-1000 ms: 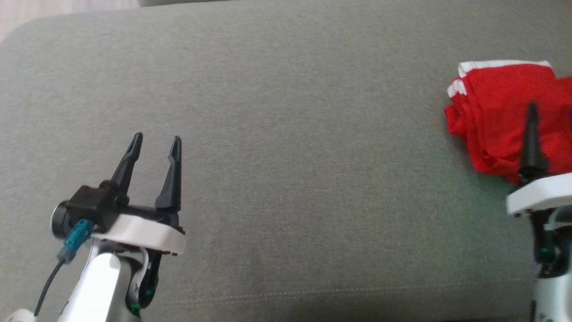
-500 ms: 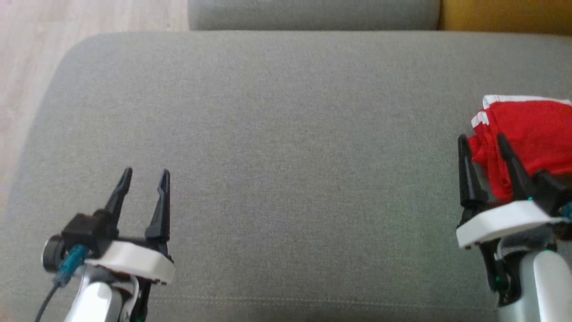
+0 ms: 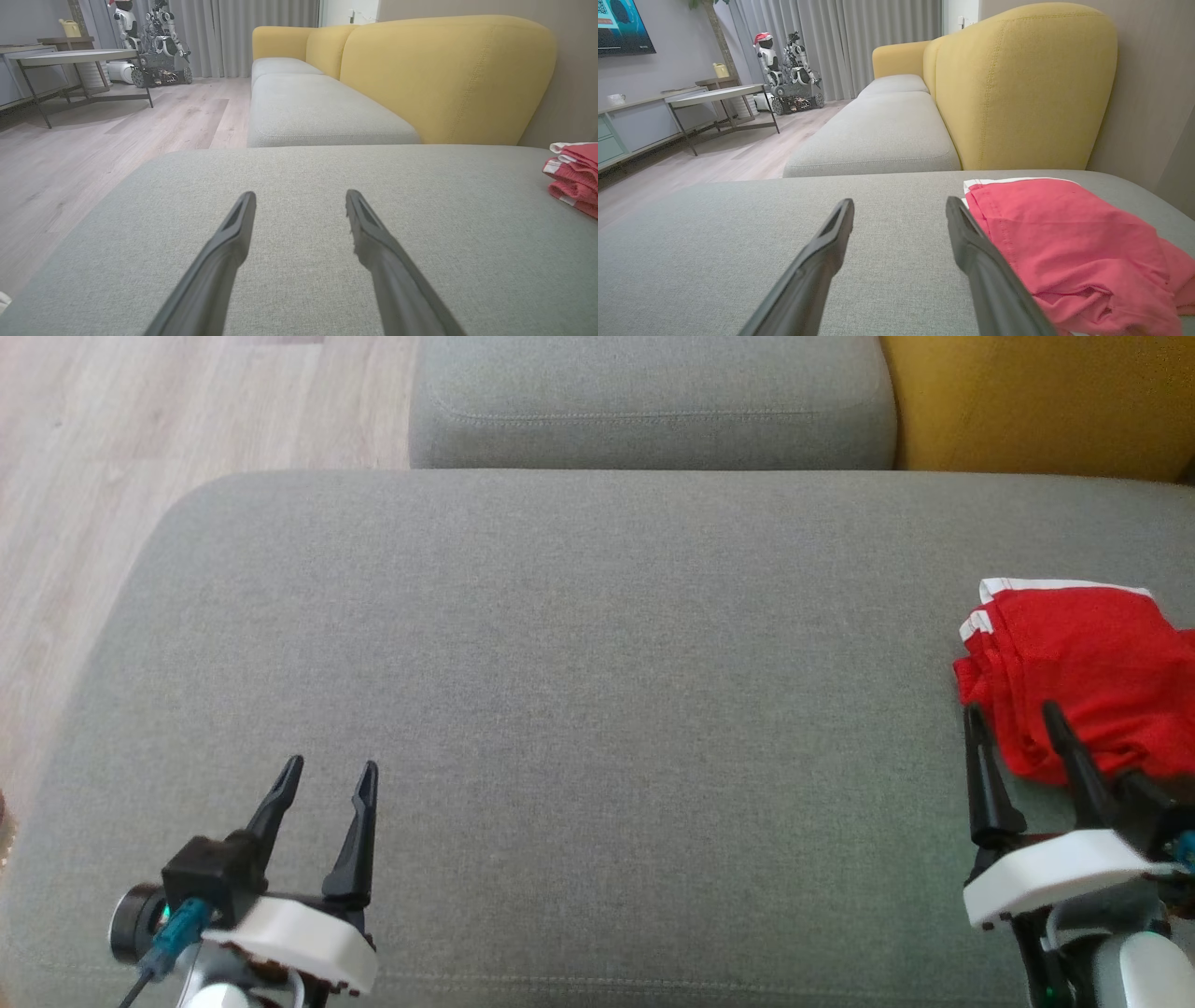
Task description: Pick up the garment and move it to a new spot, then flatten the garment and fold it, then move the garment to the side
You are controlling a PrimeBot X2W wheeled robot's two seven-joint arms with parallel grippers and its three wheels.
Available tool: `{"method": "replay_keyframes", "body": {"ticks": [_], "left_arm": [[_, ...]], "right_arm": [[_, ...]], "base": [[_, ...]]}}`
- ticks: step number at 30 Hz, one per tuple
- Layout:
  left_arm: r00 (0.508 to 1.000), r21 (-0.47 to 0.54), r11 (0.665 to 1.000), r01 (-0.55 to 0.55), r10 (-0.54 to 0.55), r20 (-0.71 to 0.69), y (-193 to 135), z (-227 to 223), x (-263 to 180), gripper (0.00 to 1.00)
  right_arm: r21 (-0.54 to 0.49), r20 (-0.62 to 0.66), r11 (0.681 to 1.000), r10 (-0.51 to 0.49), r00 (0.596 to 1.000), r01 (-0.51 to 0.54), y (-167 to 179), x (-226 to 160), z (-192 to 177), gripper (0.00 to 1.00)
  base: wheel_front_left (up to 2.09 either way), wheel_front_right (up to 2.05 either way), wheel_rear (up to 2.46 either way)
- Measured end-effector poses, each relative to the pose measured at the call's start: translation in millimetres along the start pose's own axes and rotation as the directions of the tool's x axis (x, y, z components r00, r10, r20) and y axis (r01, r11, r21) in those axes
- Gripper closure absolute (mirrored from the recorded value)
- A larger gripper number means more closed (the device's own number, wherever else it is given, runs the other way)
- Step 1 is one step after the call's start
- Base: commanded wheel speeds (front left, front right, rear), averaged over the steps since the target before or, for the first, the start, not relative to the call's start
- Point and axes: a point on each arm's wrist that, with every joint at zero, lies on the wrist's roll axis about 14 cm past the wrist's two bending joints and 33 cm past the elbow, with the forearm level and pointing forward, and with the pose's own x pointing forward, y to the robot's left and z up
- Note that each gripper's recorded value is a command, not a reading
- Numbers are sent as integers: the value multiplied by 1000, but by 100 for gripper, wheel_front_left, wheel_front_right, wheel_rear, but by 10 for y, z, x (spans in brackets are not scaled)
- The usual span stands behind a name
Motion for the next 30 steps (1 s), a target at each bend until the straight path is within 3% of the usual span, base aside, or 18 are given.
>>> {"method": "replay_keyframes", "body": {"ticks": [30], "left_arm": [[1000, 29, 999, -13, 13, -2, 49, 17, -30, 0]], "right_arm": [[-3, -13, 1000, -11, 1000, 11, -33, -70, -8, 0]], "base": [[0, 0, 0]]}}
